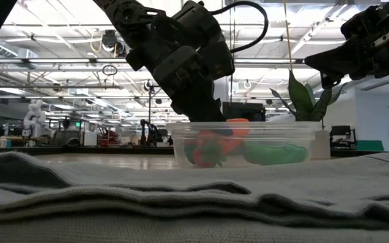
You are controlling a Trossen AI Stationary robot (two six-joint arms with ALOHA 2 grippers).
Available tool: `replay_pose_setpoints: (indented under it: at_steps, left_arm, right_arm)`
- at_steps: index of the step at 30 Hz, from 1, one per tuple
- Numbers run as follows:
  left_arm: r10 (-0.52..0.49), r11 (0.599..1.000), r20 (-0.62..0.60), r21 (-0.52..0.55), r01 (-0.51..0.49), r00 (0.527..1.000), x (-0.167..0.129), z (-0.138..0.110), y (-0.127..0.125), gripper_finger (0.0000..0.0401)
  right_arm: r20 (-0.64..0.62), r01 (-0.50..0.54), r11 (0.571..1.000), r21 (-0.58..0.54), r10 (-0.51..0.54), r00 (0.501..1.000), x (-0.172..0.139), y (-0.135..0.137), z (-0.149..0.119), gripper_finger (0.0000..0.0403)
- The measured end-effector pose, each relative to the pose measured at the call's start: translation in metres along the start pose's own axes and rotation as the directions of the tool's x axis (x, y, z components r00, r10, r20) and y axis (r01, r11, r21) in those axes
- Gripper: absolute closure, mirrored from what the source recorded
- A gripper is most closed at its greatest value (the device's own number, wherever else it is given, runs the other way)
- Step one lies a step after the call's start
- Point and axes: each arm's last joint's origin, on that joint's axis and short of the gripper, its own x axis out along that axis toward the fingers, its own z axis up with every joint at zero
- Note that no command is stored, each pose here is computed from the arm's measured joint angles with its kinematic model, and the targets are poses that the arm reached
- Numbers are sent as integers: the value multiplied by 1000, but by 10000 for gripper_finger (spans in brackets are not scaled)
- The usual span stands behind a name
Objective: Pick and placing Produce into tupperware
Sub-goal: Put the orange carrot into the transparent bin
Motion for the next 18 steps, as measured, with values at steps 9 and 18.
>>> replay_pose_setpoints:
  at_steps: [9, 18]
  left_arm:
    - [-5, 1000, -16, -28, 5, 1000, 11, -7, 4, 251]
    - [-29, 999, 4, -33, 29, 1000, 15, -8, 7, 251]
  right_arm:
    - [1, 0, 1000, 0, 0, 1000, 0, 0, 0, 403]
    - [2, 0, 1000, 0, 0, 1000, 0, 0, 0, 403]
